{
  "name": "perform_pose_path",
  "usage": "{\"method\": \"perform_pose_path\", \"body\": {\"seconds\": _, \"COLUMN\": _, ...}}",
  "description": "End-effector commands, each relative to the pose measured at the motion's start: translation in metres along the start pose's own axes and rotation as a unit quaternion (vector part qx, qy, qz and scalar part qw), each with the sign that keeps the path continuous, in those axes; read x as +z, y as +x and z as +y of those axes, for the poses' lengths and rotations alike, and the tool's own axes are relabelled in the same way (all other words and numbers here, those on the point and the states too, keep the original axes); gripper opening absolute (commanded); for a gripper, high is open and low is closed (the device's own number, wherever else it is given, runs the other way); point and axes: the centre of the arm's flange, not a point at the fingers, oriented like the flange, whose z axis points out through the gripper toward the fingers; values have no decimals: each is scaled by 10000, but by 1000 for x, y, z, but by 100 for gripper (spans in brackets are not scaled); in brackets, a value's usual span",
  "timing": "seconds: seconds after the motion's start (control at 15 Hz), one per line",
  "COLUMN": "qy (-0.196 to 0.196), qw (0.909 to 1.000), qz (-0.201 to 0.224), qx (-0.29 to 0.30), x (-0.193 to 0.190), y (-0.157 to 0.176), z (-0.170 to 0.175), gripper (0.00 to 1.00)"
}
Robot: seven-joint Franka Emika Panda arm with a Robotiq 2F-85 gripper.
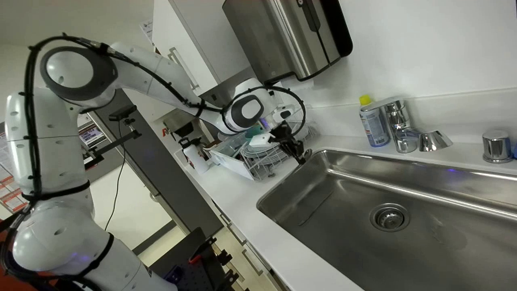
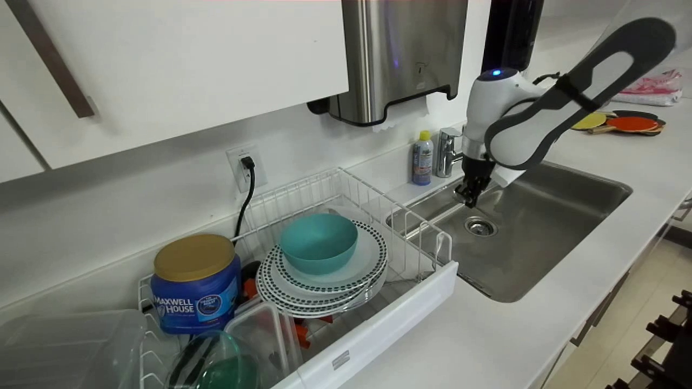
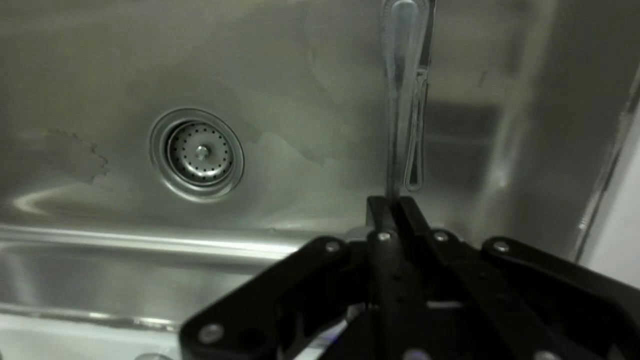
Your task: Move the spoon from the sink to the blue bowl in the dish drainer
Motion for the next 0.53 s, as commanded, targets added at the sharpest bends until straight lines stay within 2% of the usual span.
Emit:
{"method": "perform_pose_path", "body": {"seconds": 0.0, "qy": 32, "qw": 9979, "qz": 326, "qx": -557, "x": -84, "y": -33, "z": -20, "gripper": 2}}
{"method": "perform_pose_path", "body": {"seconds": 0.27, "qy": 219, "qw": 9894, "qz": 853, "qx": -1157, "x": -148, "y": -41, "z": -59, "gripper": 2}}
{"method": "perform_pose_path", "body": {"seconds": 0.47, "qy": 425, "qw": 9782, "qz": 1185, "qx": -1654, "x": -186, "y": -45, "z": -98, "gripper": 2}}
